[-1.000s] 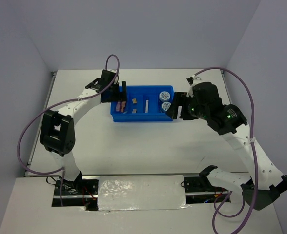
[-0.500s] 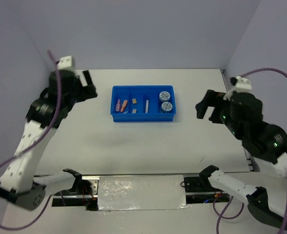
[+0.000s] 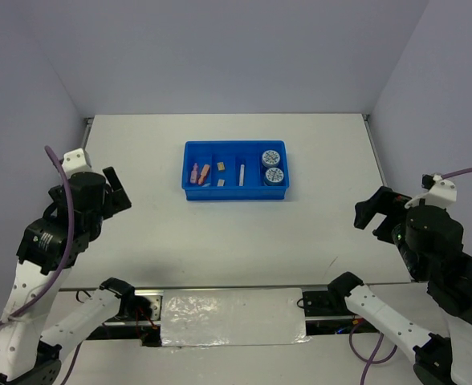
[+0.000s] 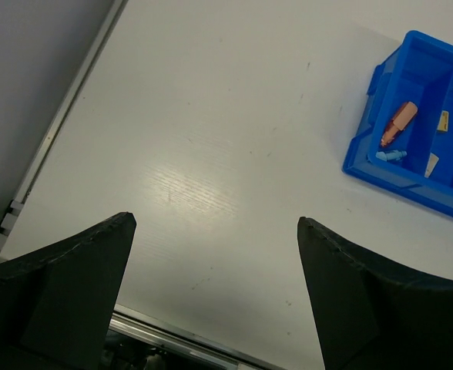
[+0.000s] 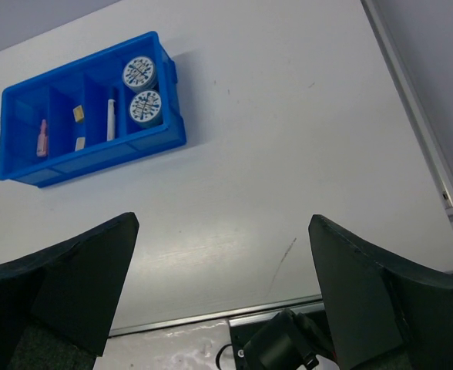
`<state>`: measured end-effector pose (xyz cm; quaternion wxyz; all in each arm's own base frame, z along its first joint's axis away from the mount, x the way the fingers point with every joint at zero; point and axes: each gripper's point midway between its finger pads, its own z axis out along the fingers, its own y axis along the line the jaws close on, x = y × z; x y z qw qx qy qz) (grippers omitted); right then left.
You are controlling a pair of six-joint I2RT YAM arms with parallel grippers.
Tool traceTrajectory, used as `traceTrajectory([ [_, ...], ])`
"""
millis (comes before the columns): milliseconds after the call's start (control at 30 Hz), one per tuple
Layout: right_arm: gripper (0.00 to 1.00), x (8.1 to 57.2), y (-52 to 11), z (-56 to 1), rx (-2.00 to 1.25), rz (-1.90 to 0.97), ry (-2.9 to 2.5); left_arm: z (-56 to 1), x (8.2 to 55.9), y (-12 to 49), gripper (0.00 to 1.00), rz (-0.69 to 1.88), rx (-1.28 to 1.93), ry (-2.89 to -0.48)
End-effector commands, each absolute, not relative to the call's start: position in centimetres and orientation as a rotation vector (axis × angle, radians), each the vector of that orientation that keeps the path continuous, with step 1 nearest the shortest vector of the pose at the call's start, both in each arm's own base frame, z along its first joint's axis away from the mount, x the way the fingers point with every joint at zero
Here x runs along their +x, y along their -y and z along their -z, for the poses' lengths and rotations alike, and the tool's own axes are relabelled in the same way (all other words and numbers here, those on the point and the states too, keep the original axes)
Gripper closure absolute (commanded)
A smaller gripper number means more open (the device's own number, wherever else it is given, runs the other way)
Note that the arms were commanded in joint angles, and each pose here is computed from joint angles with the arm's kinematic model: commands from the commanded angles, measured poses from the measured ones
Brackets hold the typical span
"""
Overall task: Sort the stationery into containers
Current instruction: Reset both arms
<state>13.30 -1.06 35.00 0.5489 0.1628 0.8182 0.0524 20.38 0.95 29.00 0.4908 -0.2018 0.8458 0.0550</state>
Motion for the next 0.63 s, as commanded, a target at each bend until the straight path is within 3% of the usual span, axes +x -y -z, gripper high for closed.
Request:
traceTrajectory([
  [0, 0.00, 12.9, 2.0, -34.7, 0.414, -0.076, -1.937, -29.6, 19.9, -2.0, 0.01, -0.189, -0.502, -2.034],
  [600, 0.00, 14.6, 0.8, -35.4, 0.402, -0.099, -1.933, -29.2, 21.4, -1.3, 0.01, -0.183, -0.506, -2.033],
])
